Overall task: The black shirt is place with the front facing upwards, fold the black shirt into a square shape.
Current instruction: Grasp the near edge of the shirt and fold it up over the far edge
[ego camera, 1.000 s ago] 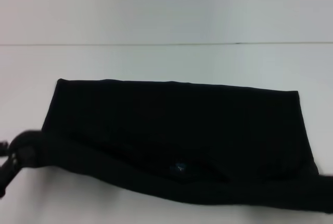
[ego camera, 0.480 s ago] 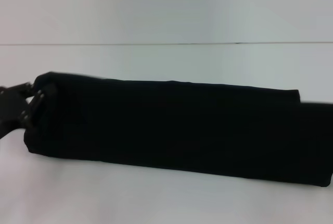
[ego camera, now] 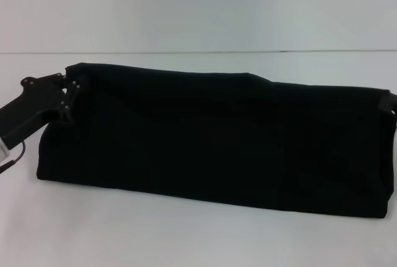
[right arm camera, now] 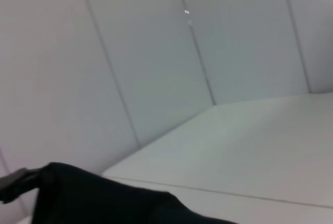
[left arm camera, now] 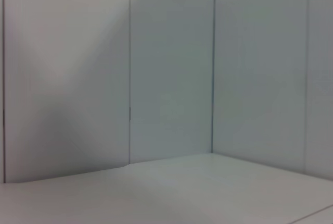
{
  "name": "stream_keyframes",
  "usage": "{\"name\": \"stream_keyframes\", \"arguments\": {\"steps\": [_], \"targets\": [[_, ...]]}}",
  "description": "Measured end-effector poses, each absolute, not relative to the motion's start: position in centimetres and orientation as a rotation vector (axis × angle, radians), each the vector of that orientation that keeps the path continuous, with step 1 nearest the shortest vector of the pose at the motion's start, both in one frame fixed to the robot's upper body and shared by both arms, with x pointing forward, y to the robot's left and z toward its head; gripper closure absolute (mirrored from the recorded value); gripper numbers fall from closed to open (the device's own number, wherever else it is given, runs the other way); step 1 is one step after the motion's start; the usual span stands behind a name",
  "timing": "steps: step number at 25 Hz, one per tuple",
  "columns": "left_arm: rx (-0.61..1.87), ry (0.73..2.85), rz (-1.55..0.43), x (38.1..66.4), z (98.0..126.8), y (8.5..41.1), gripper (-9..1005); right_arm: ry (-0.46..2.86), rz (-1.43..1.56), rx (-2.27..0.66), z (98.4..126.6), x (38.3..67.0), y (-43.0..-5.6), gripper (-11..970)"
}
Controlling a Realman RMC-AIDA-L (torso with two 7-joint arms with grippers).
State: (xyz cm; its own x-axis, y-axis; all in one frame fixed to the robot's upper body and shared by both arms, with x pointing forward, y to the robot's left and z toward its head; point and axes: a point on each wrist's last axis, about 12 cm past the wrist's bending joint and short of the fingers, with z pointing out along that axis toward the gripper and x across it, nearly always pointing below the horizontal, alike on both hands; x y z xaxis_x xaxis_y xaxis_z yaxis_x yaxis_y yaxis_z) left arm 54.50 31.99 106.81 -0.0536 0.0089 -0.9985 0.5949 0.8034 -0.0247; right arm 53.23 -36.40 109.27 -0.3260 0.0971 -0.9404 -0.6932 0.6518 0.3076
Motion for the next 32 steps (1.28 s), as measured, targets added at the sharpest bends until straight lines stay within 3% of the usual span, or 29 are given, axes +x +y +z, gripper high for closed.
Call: {"name": "stream_keyframes", "arguments": {"steps": [9,21,28,32], "targets": [[0.516,1.645,-0.348,57.2,106.0,30.3,952,1.814,0.734,-0.481,108.3,56.9,-33.3,879],[0.400,1.763,-0.211,59.6,105.4,29.9,951,1.955,0.603,-0.412,106.4,58.8,-31.4,874],[0.280,1.772,-0.182,59.3,105.2,31.2,816,1.995,0.558,-0.364,105.9,59.2,-31.3,871],[0.264,1.779,-0.180,59.0,105.0,31.5,686,2.011,0.559,-0.341,105.8,59.1,-31.6,709]]}}
